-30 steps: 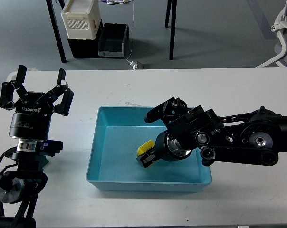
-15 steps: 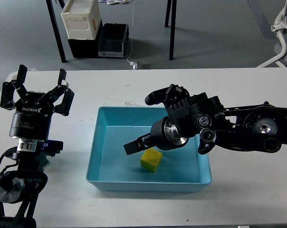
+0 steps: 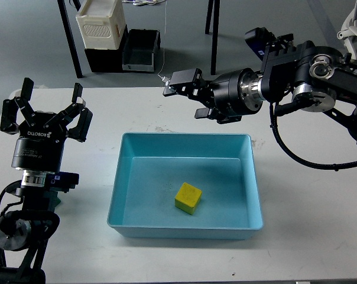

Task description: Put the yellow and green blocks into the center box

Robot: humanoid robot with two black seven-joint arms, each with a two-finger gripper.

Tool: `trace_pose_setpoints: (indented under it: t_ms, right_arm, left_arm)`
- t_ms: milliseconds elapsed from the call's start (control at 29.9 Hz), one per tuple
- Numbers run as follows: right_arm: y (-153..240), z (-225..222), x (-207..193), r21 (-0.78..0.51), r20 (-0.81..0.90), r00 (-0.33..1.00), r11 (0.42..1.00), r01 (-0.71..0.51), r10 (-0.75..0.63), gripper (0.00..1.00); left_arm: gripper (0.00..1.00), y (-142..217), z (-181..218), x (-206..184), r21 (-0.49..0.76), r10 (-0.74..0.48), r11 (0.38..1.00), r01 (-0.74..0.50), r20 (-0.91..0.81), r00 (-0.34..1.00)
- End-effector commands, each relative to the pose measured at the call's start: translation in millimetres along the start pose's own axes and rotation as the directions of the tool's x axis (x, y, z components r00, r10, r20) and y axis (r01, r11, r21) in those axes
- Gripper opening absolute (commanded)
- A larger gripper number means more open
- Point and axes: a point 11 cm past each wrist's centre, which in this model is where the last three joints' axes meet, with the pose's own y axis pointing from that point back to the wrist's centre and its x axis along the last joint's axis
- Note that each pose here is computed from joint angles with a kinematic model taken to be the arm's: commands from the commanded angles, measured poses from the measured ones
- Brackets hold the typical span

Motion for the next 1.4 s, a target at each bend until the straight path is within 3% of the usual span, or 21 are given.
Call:
trace_pose_setpoints:
  t_ms: [0,134,435,735,903,1036,1371]
  right_arm:
    - [25,-8,48,0.135,0.28,0.959,0.988,-0.077,0.037,1.0]
    - [37,4,74,0.199,0.421,0.906,0.969,-0.147,0.051,1.0]
    - [61,7,82,0.305,0.427,0.904,0.945,-0.121,-0.022,1.0]
    - [100,21,107,0.593,0.624,0.757,0.748,-0.299,-0.192,1.0]
    - [145,57,124,0.66,0.703,0.661,0.588,-0.468,-0.263,1.0]
    - [180,94,115,0.672,0.731,0.602,0.494,-0.551,-0.322,1.0]
    - [213,189,26,0.599,0.797,0.45,0.431,-0.675,-0.403,1.0]
  left_arm:
    - [1.0,-1,1,-1,-0.003,-0.003,1.0,0.003,-0.001,1.0]
    - [1.0,-6,0,-3,0.0,-0.017,1.0,0.017,-0.002,1.0]
    - [1.0,-18,-10,-5,0.031,-0.038,0.999,0.038,-0.012,0.999]
    - [1.0,-17,-11,-4,0.034,-0.034,0.999,0.035,-0.014,0.999]
    - [1.0,-15,-10,1,0.033,-0.016,0.999,0.017,-0.013,1.0]
    - [1.0,-14,-11,2,0.04,-0.013,0.999,0.014,-0.013,1.0]
    - [1.0,-10,-7,4,0.034,-0.004,0.999,0.004,-0.009,1.0]
